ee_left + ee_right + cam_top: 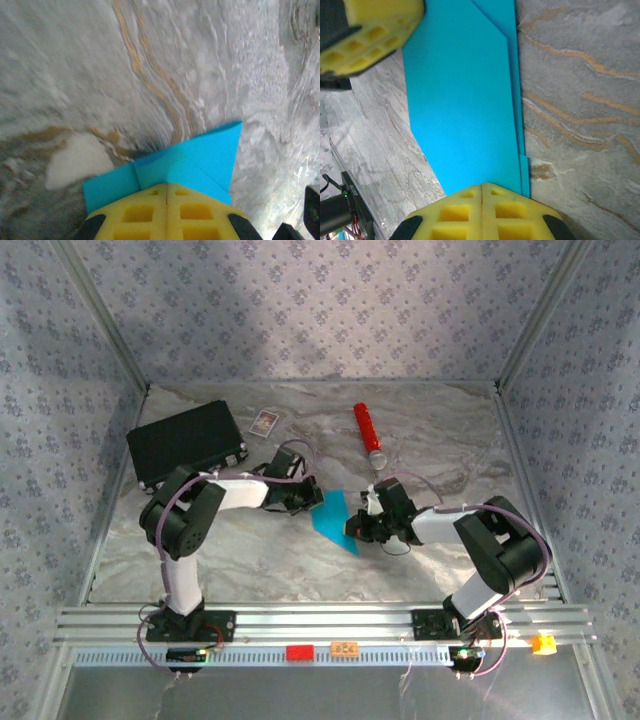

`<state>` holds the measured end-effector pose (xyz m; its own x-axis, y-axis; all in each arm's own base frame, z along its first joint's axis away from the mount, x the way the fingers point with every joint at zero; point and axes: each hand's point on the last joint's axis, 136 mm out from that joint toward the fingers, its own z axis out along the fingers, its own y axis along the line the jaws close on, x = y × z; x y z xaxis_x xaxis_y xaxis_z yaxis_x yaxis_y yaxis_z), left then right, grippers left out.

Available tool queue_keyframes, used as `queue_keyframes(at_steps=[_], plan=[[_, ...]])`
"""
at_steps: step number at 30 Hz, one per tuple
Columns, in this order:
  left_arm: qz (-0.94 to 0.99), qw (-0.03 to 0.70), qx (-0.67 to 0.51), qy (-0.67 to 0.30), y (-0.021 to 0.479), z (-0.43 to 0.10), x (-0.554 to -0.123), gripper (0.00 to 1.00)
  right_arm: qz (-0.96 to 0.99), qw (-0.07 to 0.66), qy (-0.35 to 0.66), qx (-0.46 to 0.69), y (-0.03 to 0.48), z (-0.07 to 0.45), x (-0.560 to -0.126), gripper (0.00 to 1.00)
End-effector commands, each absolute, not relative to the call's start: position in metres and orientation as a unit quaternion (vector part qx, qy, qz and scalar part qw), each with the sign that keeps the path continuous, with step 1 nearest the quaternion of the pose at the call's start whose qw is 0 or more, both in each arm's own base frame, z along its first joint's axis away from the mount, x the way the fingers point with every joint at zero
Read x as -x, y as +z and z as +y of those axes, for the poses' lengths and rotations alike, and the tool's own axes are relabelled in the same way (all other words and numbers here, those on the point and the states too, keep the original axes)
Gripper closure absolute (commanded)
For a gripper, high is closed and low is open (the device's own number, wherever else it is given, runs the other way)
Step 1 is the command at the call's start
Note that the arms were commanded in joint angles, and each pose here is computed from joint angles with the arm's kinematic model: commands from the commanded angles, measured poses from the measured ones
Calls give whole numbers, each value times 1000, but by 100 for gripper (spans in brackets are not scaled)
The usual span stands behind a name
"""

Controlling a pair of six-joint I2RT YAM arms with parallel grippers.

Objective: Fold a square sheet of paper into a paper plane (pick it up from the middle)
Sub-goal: Fourth fold the wing at the center of the table.

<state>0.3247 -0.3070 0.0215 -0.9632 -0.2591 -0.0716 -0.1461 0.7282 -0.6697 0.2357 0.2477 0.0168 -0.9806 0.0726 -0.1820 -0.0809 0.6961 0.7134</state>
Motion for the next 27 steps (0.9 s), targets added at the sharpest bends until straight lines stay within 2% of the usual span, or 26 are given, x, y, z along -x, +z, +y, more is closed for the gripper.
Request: queue_keyframes(at_steps=[1,8,15,21,27], plan=[[939,105,133,-299,5,-280,-345,100,952,14,305,-28,-32,211,-191,100],[938,112,139,-297,11,-272,-356,100,951,14,306,-27,-31,211,-191,100],[929,136,123,-321,46,-277,-360,100,951,13,307,-23,-30,212,-193,100],[916,165,88,-354,77,-290,-347,98,952,15,305,-23,-29,212,-195,100],[907,135,44,-396,68,-322,-327,98,953,14,303,-24,-29,211,-196,100]])
